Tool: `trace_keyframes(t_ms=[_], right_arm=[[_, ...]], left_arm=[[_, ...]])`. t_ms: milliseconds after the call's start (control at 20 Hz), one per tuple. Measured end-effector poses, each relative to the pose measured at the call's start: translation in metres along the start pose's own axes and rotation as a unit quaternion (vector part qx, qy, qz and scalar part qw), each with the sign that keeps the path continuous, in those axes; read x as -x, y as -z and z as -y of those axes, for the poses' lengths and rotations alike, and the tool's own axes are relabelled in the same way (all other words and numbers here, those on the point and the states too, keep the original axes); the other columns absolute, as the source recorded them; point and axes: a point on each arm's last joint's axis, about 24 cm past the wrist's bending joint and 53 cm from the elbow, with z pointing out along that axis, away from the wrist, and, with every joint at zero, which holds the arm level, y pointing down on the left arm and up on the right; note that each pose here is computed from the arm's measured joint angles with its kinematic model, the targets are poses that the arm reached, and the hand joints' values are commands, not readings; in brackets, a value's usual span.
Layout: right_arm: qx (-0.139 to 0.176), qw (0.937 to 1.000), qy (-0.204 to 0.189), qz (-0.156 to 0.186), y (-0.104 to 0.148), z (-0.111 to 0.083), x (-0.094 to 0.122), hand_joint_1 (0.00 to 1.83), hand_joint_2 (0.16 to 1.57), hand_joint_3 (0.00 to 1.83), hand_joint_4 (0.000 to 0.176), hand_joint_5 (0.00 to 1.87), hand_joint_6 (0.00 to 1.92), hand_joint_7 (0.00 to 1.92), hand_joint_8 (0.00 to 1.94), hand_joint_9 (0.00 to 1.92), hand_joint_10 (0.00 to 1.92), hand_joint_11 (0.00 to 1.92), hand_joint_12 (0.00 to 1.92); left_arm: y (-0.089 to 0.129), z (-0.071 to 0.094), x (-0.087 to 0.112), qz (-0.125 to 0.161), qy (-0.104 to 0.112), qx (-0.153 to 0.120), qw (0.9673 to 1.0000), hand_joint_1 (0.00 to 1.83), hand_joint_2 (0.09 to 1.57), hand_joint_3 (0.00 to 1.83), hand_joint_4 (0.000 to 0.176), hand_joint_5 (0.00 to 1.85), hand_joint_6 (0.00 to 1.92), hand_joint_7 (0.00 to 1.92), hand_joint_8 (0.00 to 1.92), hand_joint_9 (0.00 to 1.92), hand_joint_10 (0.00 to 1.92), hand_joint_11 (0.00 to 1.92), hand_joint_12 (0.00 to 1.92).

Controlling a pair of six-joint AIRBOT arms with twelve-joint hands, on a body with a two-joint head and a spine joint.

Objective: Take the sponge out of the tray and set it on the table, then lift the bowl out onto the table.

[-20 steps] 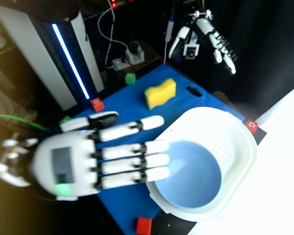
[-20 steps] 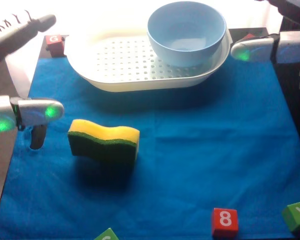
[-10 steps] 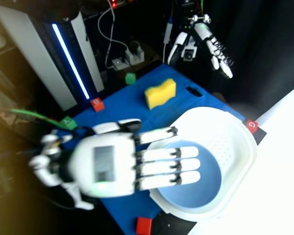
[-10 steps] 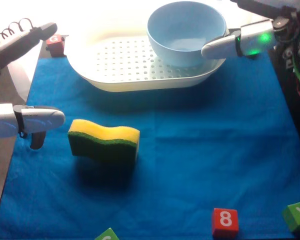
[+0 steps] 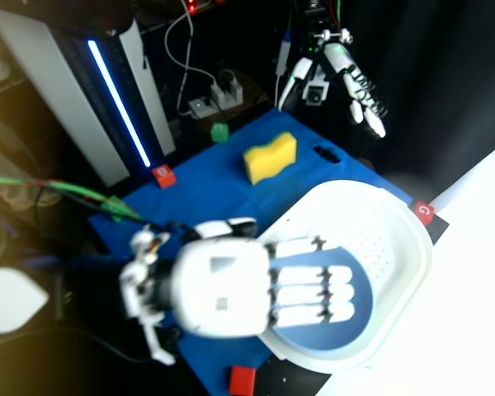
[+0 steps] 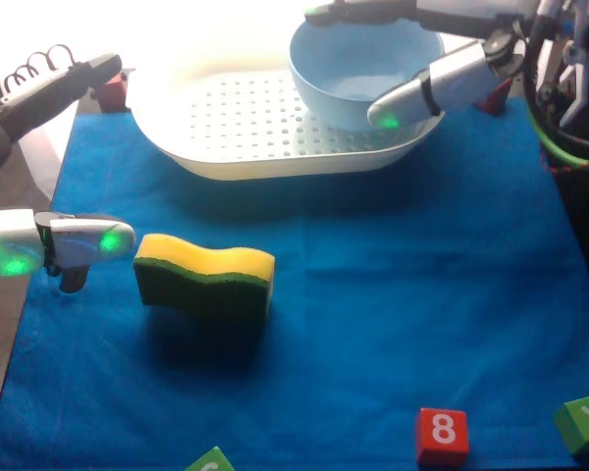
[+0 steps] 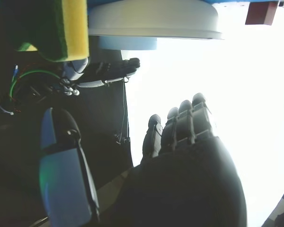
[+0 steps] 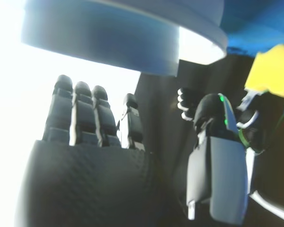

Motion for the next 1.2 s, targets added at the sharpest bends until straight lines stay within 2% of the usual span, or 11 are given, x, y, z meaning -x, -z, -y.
trace_keyframes(t_ms=[100, 150, 200, 350, 500, 600, 750, 850, 1000, 1050, 1200], right_arm=[[-0.017, 0.9996, 0.017, -0.014, -0.002, 0.008, -0.006, 0.43, 0.99, 0.0, 0.176, 0.1, 0.0, 0.02, 0.0, 0.0, 0.0, 0.0, 0.0], [-0.025, 0.9992, 0.026, -0.019, -0.003, 0.011, -0.008, 0.46, 0.99, 0.0, 0.176, 0.11, 0.01, 0.01, 0.0, 0.0, 0.0, 0.0, 0.0], [-0.03, 0.9987, 0.032, -0.024, -0.004, 0.014, -0.012, 0.47, 0.98, 0.0, 0.176, 0.13, 0.01, 0.03, 0.01, 0.0, 0.0, 0.0, 0.0], [-0.042, 0.998, 0.041, -0.023, -0.008, 0.017, -0.008, 0.49, 0.99, 0.0, 0.176, 0.14, 0.01, 0.05, 0.01, 0.0, 0.0, 0.0, 0.0], [-0.055, 0.9961, 0.058, -0.035, -0.015, 0.019, -0.01, 0.56, 1.0, 0.0, 0.176, 0.14, 0.0, 0.04, 0.0, 0.0, 0.0, 0.0, 0.0], [-0.062, 0.9942, 0.074, -0.049, -0.021, 0.02, -0.017, 0.56, 1.01, 0.01, 0.176, 0.13, 0.0, 0.03, 0.0, 0.0, 0.0, 0.0, 0.0], [-0.068, 0.9916, 0.091, -0.062, -0.026, 0.02, -0.025, 0.61, 1.01, 0.0, 0.176, 0.13, 0.0, 0.02, 0.0, 0.0, 0.0, 0.0, 0.0], [-0.081, 0.9887, 0.103, -0.072, -0.03, 0.023, -0.03, 0.64, 1.02, 0.01, 0.176, 0.12, 0.0, 0.0, 0.0, 0.0, 0.0, 0.0, 0.0], [-0.091, 0.9851, 0.122, -0.081, -0.032, 0.027, -0.035, 0.57, 1.04, 0.01, 0.176, 0.14, 0.0, 0.01, 0.0, 0.0, 0.0, 0.0, 0.0], [-0.092, 0.9848, 0.123, -0.082, -0.033, 0.028, -0.035, 0.53, 1.04, 0.01, 0.176, 0.11, 0.0, 0.0, 0.0, 0.0, 0.0, 0.0, 0.0], [-0.1, 0.983, 0.131, -0.082, -0.034, 0.031, -0.036, 0.63, 1.05, 0.0, 0.176, 0.2, 0.01, 0.08, 0.01, 0.04, 0.01, 0.0, 0.0]], left_arm=[[0.0, -0.001, 0.0, 0.0, 0.0, 0.0, 1.0, 0.75, 0.86, 0.0, 0.09, 0.05, 0.0, 0.0, 0.0, 0.0, 0.0, 0.0, 0.0], [0.0, -0.001, 0.0, 0.0, 0.001, 0.0, 1.0, 0.78, 0.87, 0.0, 0.054, 0.06, 0.0, 0.0, 0.0, 0.0, 0.0, 0.0, 0.0], [0.0, -0.001, 0.0, -0.001, 0.001, 0.0, 1.0, 0.79, 0.87, 0.0, 0.042, 0.05, 0.0, 0.0, 0.0, 0.0, 0.0, 0.01, 0.0], [-0.001, -0.005, -0.006, -0.007, 0.007, 0.004, 0.9999, 0.78, 0.88, 0.0, 0.029, 0.05, 0.0, 0.0, 0.0, 0.0, 0.0, 0.02, 0.01], [-0.001, -0.005, -0.006, -0.008, 0.007, 0.004, 0.9999, 0.81, 0.87, 0.0, 0.063, 0.05, 0.0, 0.0, 0.0, 0.0, 0.0, 0.0, 0.0], [-0.001, -0.005, -0.007, -0.009, 0.009, 0.004, 0.9999, 0.81, 0.89, 0.0, 0.065, 0.04, 0.0, 0.0, 0.0, 0.0, 0.0, 0.0, 0.0], [-0.001, -0.005, -0.007, -0.009, 0.013, 0.004, 0.9999, 0.8, 0.88, 0.0, 0.087, 0.04, 0.0, 0.0, 0.0, 0.0, 0.0, 0.0, 0.0], [-0.002, -0.005, -0.011, -0.012, 0.015, 0.004, 0.9998, 0.8, 0.88, 0.0, 0.113, 0.04, 0.0, 0.0, 0.0, 0.0, 0.0, 0.0, 0.0], [-0.002, -0.005, -0.01, -0.012, 0.018, 0.003, 0.9998, 0.83, 0.86, 0.0, 0.12, 0.05, 0.0, 0.0, 0.0, 0.0, 0.0, 0.02, 0.01], [-0.002, -0.005, -0.01, -0.012, 0.018, 0.003, 0.9998, 0.82, 0.87, 0.0, 0.11, 0.05, 0.0, 0.0, 0.0, 0.0, 0.0, 0.02, 0.01], [-0.002, -0.005, -0.011, -0.013, 0.018, 0.003, 0.9998, 0.79, 0.88, 0.0, 0.113, 0.04, 0.0, 0.0, 0.0, 0.0, 0.0, 0.0, 0.0]])
